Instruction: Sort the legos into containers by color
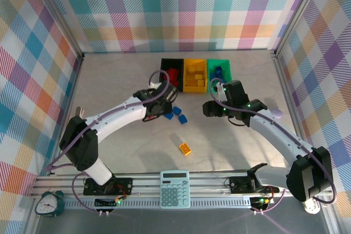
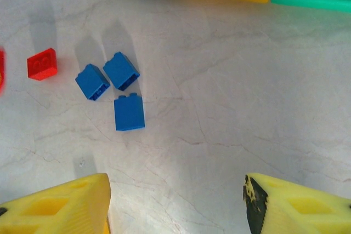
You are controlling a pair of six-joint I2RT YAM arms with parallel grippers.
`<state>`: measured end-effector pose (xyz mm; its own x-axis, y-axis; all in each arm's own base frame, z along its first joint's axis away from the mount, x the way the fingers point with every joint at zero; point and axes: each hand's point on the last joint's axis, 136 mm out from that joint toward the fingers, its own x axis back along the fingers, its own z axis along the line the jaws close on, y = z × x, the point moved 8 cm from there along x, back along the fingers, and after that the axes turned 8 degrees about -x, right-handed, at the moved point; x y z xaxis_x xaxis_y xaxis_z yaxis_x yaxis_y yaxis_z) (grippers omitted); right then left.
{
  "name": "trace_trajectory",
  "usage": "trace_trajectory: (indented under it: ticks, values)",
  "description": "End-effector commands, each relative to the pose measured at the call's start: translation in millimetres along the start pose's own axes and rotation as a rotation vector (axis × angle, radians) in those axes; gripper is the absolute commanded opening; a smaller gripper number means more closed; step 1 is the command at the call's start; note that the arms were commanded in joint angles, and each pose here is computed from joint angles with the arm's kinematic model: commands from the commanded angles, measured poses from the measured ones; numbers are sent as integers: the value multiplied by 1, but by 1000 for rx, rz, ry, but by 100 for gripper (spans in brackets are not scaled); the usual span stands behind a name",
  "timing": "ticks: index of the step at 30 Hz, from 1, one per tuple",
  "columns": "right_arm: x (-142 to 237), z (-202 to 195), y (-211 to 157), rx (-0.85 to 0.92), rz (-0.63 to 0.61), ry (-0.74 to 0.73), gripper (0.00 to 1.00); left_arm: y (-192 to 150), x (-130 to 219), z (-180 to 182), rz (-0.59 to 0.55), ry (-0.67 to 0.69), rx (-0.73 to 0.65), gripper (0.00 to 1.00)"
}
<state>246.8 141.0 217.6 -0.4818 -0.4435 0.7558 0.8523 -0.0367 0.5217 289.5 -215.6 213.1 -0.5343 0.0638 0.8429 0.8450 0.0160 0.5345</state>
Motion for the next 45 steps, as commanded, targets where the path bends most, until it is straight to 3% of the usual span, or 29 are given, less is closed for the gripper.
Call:
trace_trajectory:
  ticks: [1, 16, 27, 36, 41, 45]
  values:
    - [3, 3, -6, -16, -10, 40, 66, 33, -5, 9, -21, 28, -77, 12]
    - [9, 9, -43, -12, 38, 76, 65, 142, -79, -37, -200, -54, -210, 11]
    - [24, 7, -50, -16, 19, 64, 66, 174, -119, -40, -207, -68, -195, 13]
    - [23, 8, -51, -16, 23, 64, 66, 169, -136, -47, -171, -179, -223, 25]
    - [21, 10, -50, -13, 28, 67, 66, 169, -137, -46, -167, -190, -226, 46]
    - [18, 11, -50, -8, 36, 64, 66, 173, -126, -44, -180, -190, -230, 51]
